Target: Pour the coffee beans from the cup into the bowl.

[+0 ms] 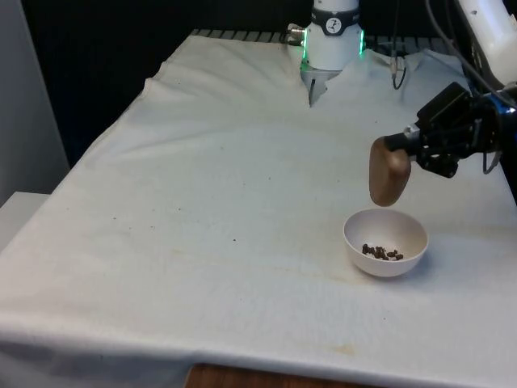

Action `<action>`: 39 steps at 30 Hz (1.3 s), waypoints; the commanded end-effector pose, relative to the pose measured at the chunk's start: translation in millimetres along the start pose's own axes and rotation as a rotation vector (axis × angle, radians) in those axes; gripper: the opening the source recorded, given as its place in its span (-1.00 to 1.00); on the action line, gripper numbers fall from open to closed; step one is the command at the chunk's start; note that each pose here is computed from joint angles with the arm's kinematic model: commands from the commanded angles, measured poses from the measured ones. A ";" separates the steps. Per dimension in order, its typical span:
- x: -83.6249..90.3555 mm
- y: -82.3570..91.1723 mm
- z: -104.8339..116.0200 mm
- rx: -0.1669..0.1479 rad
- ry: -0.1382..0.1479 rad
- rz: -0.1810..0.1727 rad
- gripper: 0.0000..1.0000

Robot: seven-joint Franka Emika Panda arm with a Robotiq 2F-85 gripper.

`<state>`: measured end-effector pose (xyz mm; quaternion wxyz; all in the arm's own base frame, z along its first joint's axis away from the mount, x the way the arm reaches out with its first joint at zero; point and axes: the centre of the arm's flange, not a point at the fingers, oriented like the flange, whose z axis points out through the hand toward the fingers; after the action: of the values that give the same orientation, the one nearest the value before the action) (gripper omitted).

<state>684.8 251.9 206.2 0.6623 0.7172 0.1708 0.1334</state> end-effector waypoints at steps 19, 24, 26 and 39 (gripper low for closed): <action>-8.8 28.4 -8.2 0.060 -0.042 0.102 -0.98; -14.0 33.6 -6.6 0.075 -0.050 0.127 -0.98; -14.6 34.0 -6.2 0.079 -0.051 0.132 -0.98; -26.6 31.6 9.8 0.121 -0.079 0.187 -0.98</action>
<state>667.6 230.8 237.0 0.6171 0.7676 0.0811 0.1530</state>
